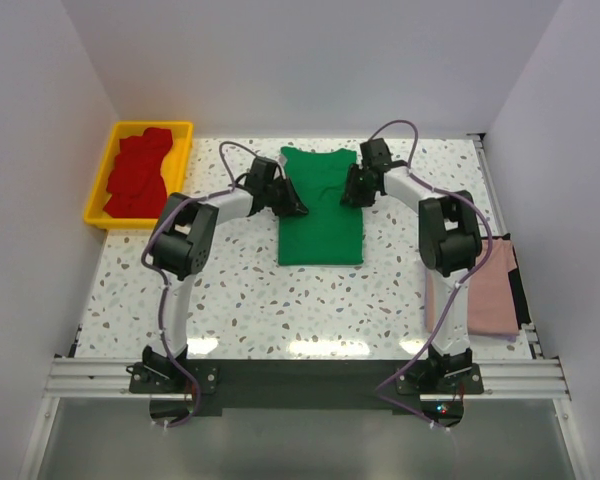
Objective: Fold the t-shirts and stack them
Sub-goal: Fold the tshirt
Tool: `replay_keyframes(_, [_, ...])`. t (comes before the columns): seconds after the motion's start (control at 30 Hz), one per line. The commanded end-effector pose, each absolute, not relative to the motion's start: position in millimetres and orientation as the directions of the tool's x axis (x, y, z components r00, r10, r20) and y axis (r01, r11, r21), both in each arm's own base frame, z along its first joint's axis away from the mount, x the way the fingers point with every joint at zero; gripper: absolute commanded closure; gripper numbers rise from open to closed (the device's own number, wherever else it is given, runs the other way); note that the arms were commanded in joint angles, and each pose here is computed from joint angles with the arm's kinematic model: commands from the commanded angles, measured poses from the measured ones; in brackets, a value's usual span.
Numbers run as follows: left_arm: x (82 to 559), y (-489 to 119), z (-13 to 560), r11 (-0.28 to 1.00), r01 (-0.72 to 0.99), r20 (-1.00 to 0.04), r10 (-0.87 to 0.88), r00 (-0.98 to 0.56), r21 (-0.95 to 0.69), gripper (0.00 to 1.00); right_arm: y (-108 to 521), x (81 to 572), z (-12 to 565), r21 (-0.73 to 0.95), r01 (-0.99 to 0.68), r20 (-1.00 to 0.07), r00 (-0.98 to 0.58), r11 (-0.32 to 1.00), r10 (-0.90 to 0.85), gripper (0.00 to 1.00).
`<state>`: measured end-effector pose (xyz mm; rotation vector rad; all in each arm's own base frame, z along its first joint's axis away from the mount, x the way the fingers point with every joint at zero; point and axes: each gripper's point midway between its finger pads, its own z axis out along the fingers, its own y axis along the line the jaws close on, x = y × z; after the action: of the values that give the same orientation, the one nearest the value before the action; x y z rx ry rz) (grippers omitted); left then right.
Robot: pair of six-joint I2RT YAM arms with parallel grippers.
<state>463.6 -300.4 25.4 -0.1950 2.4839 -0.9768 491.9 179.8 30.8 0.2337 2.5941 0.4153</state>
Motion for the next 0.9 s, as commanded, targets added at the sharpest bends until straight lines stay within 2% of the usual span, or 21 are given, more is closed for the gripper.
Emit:
replay_keyframes(0.0, [481, -266, 40, 0.740, -0.005, -0.392, -0.362, -0.846, -0.672, 0.84, 167, 488, 23, 0.323, 0.100, -0.433, -0.869, 0.941, 0.240, 0.57])
replay_keyframes(0.23, [488, -249, 45, 0.741, 0.013, -0.425, -0.371, -0.826, -0.672, 0.82, 170, 489, 21, 0.343, 0.083, -0.425, -0.875, 0.936, 0.234, 0.57])
replay_keyframes(0.67, [480, -239, 20, 0.734, -0.053, -0.375, -0.405, -0.834, -0.677, 0.83, 169, 487, 21, 0.347, 0.078, -0.427, -0.874, 0.935, 0.232, 0.57])
replay_keyframes(0.8, [473, -236, 20, 0.725, -0.075, -0.364, -0.430, -0.826, -0.684, 0.83, 165, 485, 27, 0.339, 0.087, -0.437, -0.867, 0.937, 0.239, 0.53])
replay_keyframes(0.87, [474, -239, 28, 0.716, -0.049, -0.379, -0.425, -0.822, -0.697, 0.79, 164, 487, 40, 0.338, 0.084, -0.466, -0.850, 0.938, 0.244, 0.47])
